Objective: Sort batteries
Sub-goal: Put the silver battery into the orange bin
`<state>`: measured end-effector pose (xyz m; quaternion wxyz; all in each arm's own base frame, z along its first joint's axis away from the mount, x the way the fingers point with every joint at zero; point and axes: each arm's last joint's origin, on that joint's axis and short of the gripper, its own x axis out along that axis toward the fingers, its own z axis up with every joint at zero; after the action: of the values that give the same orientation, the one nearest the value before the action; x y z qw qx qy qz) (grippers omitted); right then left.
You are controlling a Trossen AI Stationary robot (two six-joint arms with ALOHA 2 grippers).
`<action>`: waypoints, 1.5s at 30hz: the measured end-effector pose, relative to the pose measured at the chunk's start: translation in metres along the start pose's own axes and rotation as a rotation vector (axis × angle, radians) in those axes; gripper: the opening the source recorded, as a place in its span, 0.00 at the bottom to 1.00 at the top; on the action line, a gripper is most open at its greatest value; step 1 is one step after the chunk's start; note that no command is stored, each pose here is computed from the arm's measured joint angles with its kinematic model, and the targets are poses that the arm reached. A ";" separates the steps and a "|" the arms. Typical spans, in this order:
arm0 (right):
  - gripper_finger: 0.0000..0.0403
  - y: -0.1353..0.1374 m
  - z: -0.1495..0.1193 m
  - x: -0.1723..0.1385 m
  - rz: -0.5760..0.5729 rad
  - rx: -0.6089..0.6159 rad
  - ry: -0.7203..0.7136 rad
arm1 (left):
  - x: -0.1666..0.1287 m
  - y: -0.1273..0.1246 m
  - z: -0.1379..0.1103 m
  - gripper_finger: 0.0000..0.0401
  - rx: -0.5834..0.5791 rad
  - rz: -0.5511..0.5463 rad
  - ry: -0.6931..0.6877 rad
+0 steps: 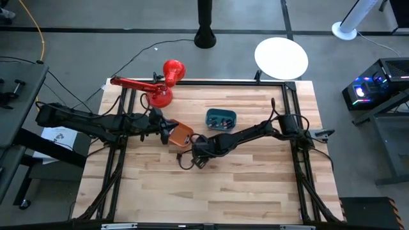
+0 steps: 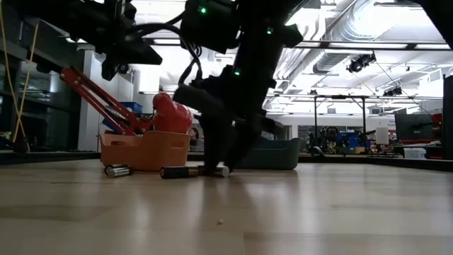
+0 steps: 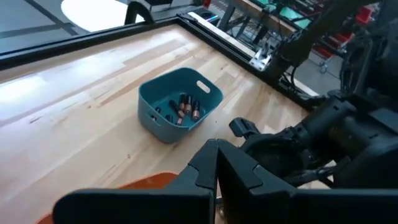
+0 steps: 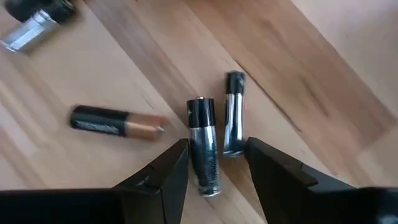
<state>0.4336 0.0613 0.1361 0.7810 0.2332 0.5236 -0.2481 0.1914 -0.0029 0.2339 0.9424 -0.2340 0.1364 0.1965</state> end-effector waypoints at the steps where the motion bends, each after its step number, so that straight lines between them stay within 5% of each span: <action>1: 0.40 -0.001 -0.001 0.000 -0.015 -0.006 0.005 | 0.000 0.000 0.000 0.00 -0.007 0.002 -0.003; 11: 0.40 -0.008 -0.023 -0.007 -0.170 -0.196 0.127 | 0.000 0.000 0.001 0.00 -0.020 0.025 -0.026; 23: 0.34 -0.002 0.003 -0.037 -0.086 -0.311 0.042 | -0.001 -0.005 0.011 0.00 -0.035 -0.020 -0.130; 34: 0.34 -0.061 0.060 -0.027 -0.065 -0.196 0.074 | 0.001 -0.002 0.022 0.00 -0.117 -0.025 -0.207; 45: 0.34 -0.085 0.041 -0.004 -0.151 -0.302 0.174 | 0.001 0.000 0.027 0.00 -0.137 -0.033 -0.246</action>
<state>0.4076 -0.0291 0.1455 0.7381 0.0942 0.6363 -0.2036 0.1967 0.0107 0.2568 0.9368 -0.2744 0.0024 0.2171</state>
